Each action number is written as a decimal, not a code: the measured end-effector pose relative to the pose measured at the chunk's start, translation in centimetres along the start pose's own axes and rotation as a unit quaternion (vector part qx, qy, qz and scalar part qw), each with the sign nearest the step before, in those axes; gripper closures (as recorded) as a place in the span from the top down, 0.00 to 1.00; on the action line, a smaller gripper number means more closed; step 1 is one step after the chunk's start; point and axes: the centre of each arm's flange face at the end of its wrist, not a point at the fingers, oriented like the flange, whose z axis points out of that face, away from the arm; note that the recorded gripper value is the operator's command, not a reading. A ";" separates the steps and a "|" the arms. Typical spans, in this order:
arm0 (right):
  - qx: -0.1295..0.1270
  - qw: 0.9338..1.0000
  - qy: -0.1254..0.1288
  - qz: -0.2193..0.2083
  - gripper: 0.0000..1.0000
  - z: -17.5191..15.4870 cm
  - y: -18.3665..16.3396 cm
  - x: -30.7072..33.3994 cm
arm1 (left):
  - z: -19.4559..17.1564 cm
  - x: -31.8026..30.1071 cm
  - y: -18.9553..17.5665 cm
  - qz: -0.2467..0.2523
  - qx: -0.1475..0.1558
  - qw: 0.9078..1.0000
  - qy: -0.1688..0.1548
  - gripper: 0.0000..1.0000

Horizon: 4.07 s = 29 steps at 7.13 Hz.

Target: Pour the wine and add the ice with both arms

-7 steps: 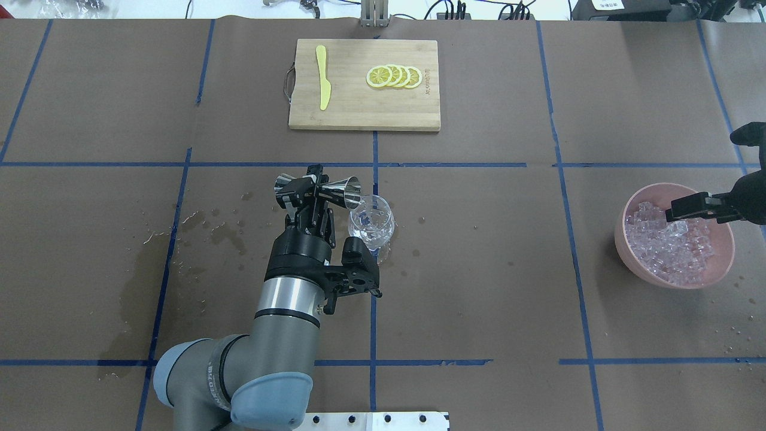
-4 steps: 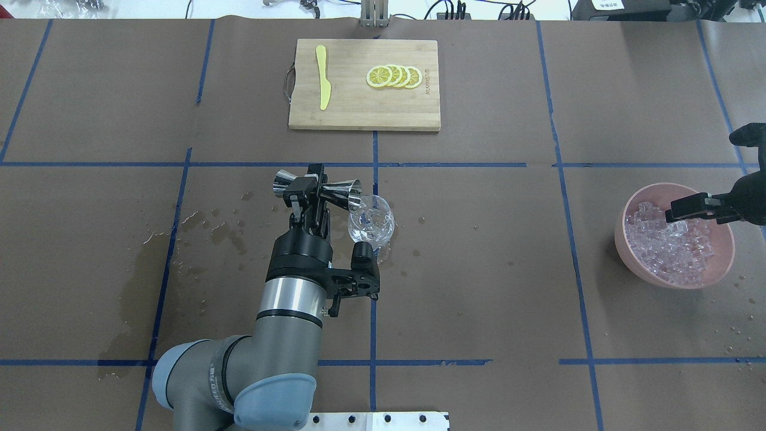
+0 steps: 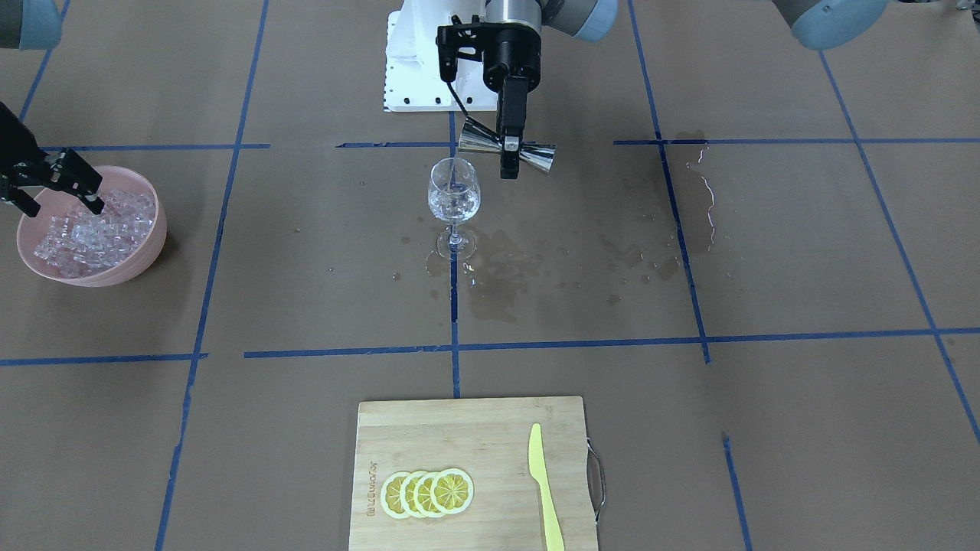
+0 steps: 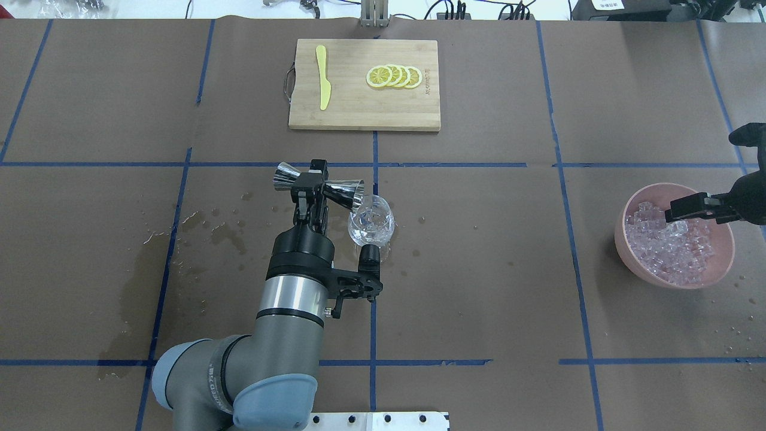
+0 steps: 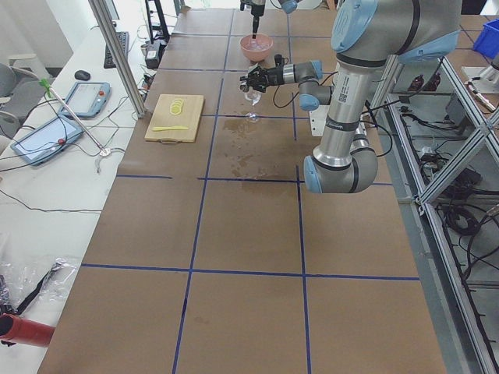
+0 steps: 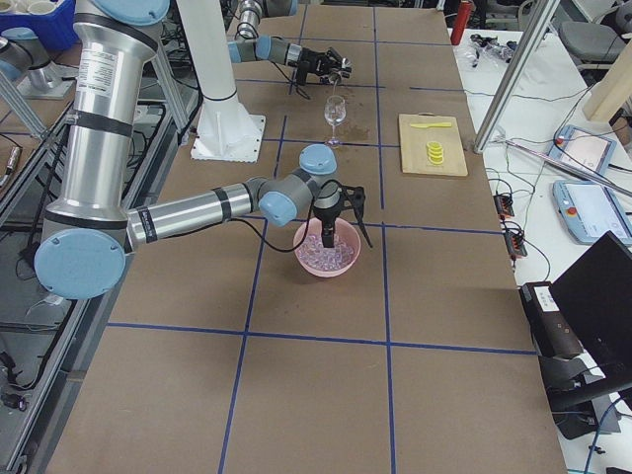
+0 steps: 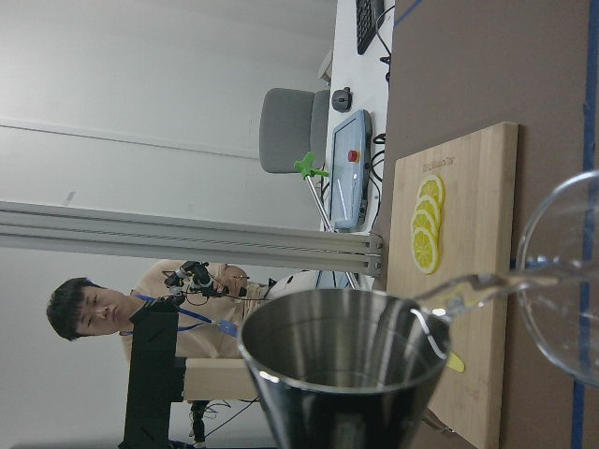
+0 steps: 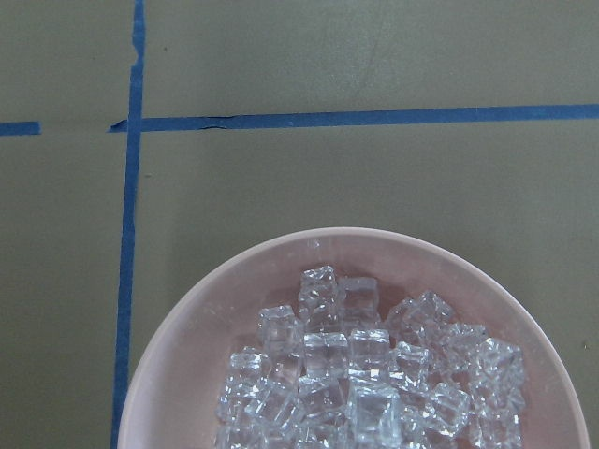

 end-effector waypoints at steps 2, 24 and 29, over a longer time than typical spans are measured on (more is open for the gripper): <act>0.000 1.000 0.000 -0.001 1.00 0.0 0.0 0.0 | -0.1 -0.3 0.0 0.003 0.000 1.000 -0.004 0.00; 0.028 0.999 0.016 -0.031 0.69 4.7 1.2 1.4 | 2.3 0.1 12.8 -0.516 0.032 0.855 0.032 0.00; 0.021 0.999 0.018 -0.029 0.59 5.2 1.3 1.7 | 2.6 0.7 14.9 -0.520 0.023 0.854 0.028 0.00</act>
